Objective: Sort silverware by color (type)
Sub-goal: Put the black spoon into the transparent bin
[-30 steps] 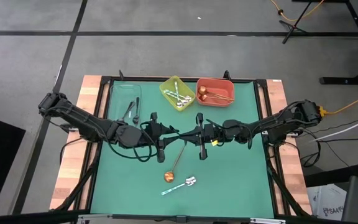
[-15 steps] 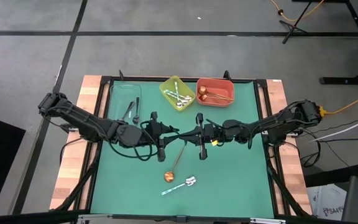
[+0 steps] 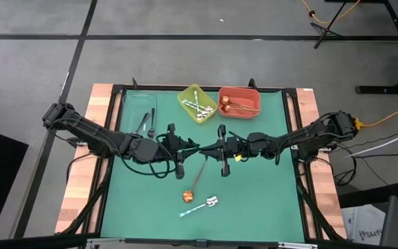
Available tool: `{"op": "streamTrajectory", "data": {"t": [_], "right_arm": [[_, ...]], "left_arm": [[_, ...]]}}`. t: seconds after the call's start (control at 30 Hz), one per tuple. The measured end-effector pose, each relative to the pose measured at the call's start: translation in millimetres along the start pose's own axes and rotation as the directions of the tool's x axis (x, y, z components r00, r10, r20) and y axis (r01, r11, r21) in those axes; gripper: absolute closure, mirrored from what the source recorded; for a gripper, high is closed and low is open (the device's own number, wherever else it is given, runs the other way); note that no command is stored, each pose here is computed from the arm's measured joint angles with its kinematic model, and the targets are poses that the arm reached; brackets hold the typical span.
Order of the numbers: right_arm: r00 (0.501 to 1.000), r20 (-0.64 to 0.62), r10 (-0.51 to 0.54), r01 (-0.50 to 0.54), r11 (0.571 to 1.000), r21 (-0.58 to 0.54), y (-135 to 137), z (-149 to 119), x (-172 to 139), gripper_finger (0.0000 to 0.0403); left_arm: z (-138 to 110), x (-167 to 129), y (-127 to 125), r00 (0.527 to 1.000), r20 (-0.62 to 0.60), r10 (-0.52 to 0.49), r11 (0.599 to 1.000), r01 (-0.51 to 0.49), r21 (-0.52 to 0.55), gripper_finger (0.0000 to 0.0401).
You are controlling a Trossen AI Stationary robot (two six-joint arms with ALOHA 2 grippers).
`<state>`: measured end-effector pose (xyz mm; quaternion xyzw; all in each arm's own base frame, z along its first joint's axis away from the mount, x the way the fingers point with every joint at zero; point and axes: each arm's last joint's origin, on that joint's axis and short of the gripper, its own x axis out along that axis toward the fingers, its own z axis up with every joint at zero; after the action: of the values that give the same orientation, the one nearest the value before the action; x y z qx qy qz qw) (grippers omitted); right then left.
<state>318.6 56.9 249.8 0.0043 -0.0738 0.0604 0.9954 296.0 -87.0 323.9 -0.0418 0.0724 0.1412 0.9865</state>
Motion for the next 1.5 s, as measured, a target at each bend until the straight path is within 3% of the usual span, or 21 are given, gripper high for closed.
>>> {"op": "streamTrajectory", "data": {"t": [0.2, 0.73, 1.17, 1.5], "right_arm": [[1.0, 0.0, -0.001, 0.001, 1.0, -0.001, -0.1, 0.0, 0.0, 0.0402], [1.0, -0.005, -0.009, 0.009, 1.0, -0.001, -0.1, -0.2, 0.0, 0.04], [1.0, -0.006, -0.017, 0.017, 1.0, 0.0, -0.4, -0.3, 0.0, 0.0312], [1.0, -0.006, -0.018, 0.018, 1.0, 0.0, -0.4, -0.2, 0.0, 0.0303]], "left_arm": [[0.0, -0.1, -0.1, 1.0, 0.0, -0.001, 1.0, 0.001, 0.0, 0.0389], [-0.1, 0.0, 0.0, 1.0, -0.001, 0.0, 1.0, 0.0, 0.0, 0.0388], [0.0, 0.1, 0.5, 1.0, 0.002, 0.013, 1.0, -0.013, 0.001, 0.0388], [0.1, 0.0, 1.0, 0.999, 0.005, 0.034, 0.999, -0.034, 0.001, 0.0388]]}}
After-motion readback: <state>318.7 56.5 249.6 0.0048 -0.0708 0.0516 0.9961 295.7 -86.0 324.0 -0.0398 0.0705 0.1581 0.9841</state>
